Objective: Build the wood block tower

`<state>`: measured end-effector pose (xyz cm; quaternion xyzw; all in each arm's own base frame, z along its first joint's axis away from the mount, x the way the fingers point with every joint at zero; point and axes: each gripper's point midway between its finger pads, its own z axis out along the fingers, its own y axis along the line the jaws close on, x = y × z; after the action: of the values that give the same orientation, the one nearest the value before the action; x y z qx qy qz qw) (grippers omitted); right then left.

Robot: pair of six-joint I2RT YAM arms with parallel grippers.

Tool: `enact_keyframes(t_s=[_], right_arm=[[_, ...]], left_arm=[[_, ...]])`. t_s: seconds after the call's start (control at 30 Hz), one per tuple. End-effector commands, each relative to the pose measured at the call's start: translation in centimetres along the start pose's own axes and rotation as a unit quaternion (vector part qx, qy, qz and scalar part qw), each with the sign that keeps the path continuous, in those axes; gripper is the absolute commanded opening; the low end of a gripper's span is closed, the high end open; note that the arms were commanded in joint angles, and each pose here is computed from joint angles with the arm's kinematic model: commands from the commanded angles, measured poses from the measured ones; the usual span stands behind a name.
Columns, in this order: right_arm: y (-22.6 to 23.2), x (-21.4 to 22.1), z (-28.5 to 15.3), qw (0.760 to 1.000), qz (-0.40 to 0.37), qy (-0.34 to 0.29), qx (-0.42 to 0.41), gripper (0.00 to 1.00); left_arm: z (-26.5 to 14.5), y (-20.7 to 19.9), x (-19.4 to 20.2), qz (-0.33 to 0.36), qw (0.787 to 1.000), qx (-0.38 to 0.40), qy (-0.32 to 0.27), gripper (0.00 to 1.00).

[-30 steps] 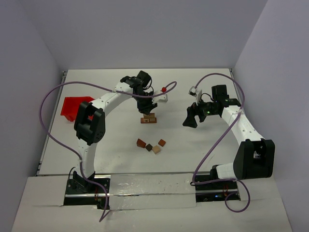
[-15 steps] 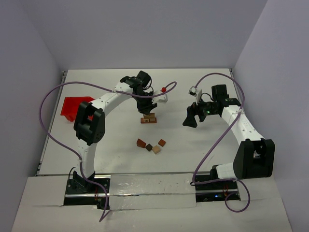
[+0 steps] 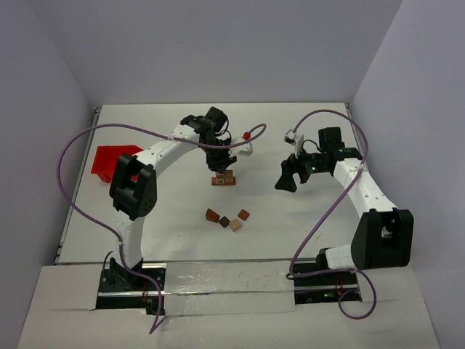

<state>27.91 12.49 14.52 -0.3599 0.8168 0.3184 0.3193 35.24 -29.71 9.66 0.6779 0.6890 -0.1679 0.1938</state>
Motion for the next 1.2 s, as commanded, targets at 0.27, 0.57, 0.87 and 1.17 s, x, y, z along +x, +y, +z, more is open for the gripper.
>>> enact_keyframes(t_s=[0.27,0.57,0.87,1.17], right_arm=[[0.0,-1.6,-0.3,1.0,-0.02,-0.01,0.0,1.0],[0.0,-1.5,-0.2,1.0,-0.019,-0.008,-0.001,1.0],[0.0,-1.5,-0.2,1.0,-0.018,-0.007,-0.001,1.0],[-0.1,-1.5,-0.2,1.0,-0.018,-0.007,0.0,1.0]], left_arm=[[-1.3,0.5,-2.4,0.019,0.999,-0.023,-0.029,0.32],[-1.0,0.8,-2.3,0.019,0.999,-0.027,-0.029,0.33],[-0.6,0.7,-2.2,0.018,0.999,-0.023,-0.025,0.35],[0.0,0.6,-1.6,0.015,1.0,-0.015,-0.017,0.36]])
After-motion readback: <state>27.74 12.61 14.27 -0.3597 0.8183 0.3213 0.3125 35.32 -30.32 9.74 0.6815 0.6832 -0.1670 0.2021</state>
